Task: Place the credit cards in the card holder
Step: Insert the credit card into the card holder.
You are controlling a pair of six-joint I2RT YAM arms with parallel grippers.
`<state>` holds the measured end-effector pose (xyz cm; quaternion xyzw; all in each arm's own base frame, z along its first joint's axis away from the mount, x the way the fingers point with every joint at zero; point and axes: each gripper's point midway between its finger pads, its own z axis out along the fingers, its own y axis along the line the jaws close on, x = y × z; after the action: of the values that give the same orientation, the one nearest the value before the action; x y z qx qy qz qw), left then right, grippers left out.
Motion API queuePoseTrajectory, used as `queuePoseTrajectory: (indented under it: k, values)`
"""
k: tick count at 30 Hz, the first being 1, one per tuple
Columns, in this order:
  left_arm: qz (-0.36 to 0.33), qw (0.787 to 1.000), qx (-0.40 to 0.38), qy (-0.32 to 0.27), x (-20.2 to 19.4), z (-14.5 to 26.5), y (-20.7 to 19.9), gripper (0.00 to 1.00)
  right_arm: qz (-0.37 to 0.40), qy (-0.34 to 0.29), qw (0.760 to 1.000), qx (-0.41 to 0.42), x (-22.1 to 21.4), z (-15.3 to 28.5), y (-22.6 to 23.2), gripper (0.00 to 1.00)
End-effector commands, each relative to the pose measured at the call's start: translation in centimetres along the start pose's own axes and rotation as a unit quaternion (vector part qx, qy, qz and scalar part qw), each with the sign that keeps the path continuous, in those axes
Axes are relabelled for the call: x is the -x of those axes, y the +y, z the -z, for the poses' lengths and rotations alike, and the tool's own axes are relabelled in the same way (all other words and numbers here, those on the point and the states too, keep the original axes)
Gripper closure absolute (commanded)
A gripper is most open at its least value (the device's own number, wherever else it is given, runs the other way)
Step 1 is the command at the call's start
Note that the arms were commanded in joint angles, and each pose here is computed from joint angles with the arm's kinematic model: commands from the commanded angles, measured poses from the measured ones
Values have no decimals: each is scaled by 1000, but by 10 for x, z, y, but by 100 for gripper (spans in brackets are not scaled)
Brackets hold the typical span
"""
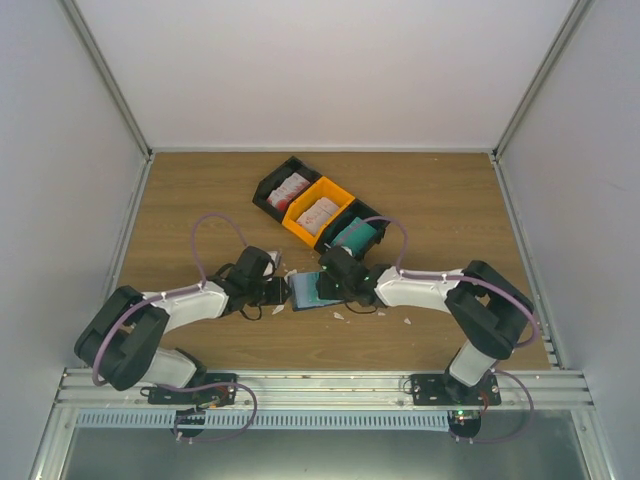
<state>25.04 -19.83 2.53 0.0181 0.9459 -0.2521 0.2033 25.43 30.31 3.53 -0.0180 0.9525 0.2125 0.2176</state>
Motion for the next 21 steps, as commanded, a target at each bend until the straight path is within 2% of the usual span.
queuePoseTrajectory:
  k: [1,6,15,21]
  values:
    - [-3,1000,-15,-24,15,9,-12,71,51,7,996,-71,-2,1,-18,56]
    - [0,999,-41,-30,18,16,-23,70,64,2,996,-62,3,2,-11,54]
    - [5,997,-73,-18,17,6,-34,76,85,32,994,-58,-5,-17,-6,64]
    - [9,998,-67,6,10,-7,-29,77,90,37,994,-42,-8,-18,-1,65]
